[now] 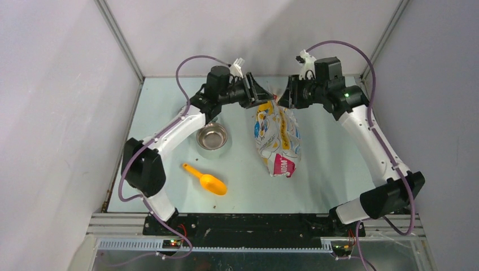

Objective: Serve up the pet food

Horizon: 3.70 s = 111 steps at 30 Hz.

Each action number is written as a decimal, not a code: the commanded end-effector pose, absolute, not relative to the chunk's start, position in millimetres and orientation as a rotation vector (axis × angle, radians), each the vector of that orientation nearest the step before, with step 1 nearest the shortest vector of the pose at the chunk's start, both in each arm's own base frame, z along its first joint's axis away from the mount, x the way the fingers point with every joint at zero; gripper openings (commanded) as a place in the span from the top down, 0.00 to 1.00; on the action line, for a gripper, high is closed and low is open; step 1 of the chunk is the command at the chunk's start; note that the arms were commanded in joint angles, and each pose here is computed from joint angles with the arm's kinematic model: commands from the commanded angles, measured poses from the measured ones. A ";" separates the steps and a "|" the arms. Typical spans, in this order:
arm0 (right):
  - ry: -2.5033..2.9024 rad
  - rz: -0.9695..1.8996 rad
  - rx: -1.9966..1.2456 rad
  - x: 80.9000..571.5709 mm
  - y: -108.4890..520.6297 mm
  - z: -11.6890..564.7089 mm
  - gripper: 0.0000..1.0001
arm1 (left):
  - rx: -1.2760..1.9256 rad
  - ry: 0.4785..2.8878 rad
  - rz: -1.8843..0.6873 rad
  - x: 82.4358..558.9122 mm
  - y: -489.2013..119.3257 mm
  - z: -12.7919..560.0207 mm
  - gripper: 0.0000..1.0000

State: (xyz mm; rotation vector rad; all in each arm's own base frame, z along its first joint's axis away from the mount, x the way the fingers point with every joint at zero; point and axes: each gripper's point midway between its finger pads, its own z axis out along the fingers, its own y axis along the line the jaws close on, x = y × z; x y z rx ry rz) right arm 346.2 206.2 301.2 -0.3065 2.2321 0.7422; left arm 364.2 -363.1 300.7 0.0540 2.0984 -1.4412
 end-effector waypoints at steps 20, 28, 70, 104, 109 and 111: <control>2.160 0.887 -0.308 353.0 226.7 311.7 0.56 | 0.093 1.977 -1.501 342.8 -363.3 317.5 0.63; 2.176 0.869 -0.286 358.9 226.2 308.3 0.56 | 0.047 1.980 -1.470 349.2 -354.0 315.8 0.57; 2.211 0.798 -0.269 363.8 225.6 300.3 0.56 | 0.091 1.977 -1.491 362.3 -371.8 315.7 1.00; 2.269 0.354 -0.285 386.7 173.0 267.7 0.76 | 0.127 1.979 -1.513 371.3 -382.8 314.7 1.00; 2.294 0.324 -0.266 386.4 162.2 260.7 0.90 | 0.124 1.984 -1.508 371.8 -382.5 313.4 1.00; 2.302 0.337 -0.259 385.2 160.2 260.0 1.00 | 0.123 1.986 -1.506 371.8 -382.4 312.8 1.00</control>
